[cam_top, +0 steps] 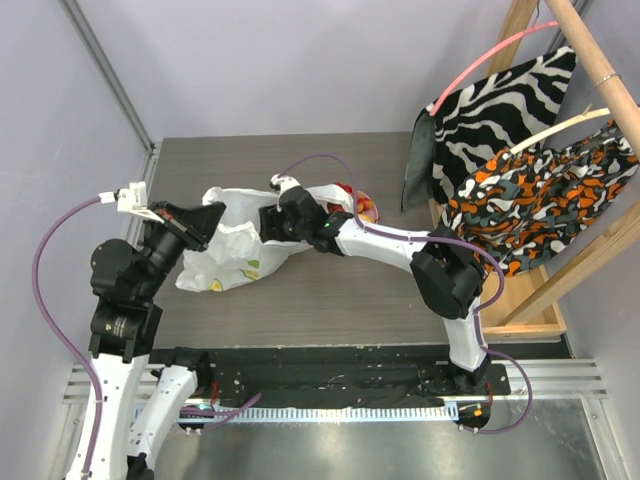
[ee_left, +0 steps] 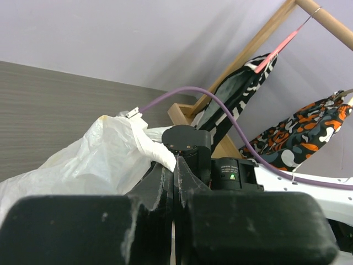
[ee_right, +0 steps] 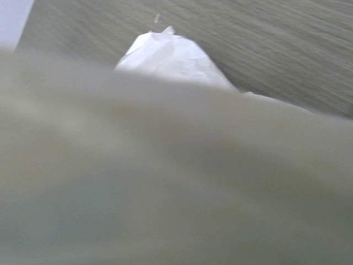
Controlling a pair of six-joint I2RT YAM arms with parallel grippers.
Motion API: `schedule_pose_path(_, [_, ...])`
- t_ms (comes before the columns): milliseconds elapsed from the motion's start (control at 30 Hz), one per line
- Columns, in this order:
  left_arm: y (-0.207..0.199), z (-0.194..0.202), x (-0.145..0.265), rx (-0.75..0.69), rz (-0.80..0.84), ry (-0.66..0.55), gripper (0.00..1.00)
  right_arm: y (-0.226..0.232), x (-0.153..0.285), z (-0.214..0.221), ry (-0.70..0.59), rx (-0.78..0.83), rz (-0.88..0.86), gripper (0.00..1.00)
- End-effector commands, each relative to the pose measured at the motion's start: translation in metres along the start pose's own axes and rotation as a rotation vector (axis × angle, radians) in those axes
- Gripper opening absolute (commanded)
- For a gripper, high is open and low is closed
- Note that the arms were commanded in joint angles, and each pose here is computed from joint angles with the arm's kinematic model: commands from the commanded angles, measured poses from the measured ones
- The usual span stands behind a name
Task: Place the fruits into the plastic bag
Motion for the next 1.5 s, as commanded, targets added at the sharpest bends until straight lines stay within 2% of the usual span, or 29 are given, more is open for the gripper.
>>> schedule_pose_path(0, [0.003, -0.003, 0.002, -0.033, -0.018, -0.024, 0.0, 0.039, 0.028, -0.037, -0.087, 0.025, -0.172, 0.72])
schedule_pose_path(33, [0.003, -0.003, 0.001, -0.034, -0.02, -0.024, 0.0, 0.041, 0.028, -0.039, -0.088, 0.018, -0.188, 0.83])
schedule_pose_path(100, [0.004, -0.002, 0.001, -0.036, -0.025, -0.022, 0.0, 0.047, 0.03, -0.042, -0.095, 0.011, -0.224, 0.92])
schedule_pose_path(200, [0.006, -0.002, 0.002, -0.045, -0.035, -0.023, 0.0, 0.052, 0.035, -0.046, -0.108, 0.008, -0.246, 0.96])
schedule_pose_path(433, [0.038, 0.011, -0.001, -0.116, -0.192, -0.015, 0.0, 0.06, 0.068, -0.075, -0.278, -0.005, -0.272, 0.96])
schedule_pose_path(933, [0.06, 0.007, 0.009, -0.25, -0.349, -0.029, 0.0, 0.067, 0.12, -0.101, -0.392, 0.007, -0.316, 0.95])
schedule_pose_path(1067, [0.062, 0.008, 0.011, -0.258, -0.366, -0.029, 0.0, 0.047, 0.144, -0.111, -0.44, -0.011, -0.295, 0.95])
schedule_pose_path(1133, [0.063, 0.009, 0.01, -0.258, -0.366, -0.029, 0.0, 0.052, 0.159, -0.118, -0.468, 0.001, -0.346, 0.95])
schedule_pose_path(1233, [0.067, 0.01, 0.009, -0.278, -0.383, -0.021, 0.0, 0.069, 0.168, -0.115, -0.42, 0.054, -0.486, 0.95])
schedule_pose_path(1367, [0.083, -0.002, 0.019, -0.339, -0.567, -0.032, 0.0, 0.082, 0.185, -0.112, -0.403, 0.082, -0.605, 0.95])
schedule_pose_path(1467, [0.094, -0.01, 0.028, -0.382, -0.688, -0.047, 0.0, 0.076, 0.194, -0.117, -0.422, 0.082, -0.546, 0.95])
Point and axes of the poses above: each gripper's point midway between its finger pads, its own x axis back along the fingers, its own y axis along the line the jaws close on, z = x × y, the point moved 6 cm from there along x, back along the fingers, and after that the axes turned 2 degrees about -x, right-handed, at the moved point
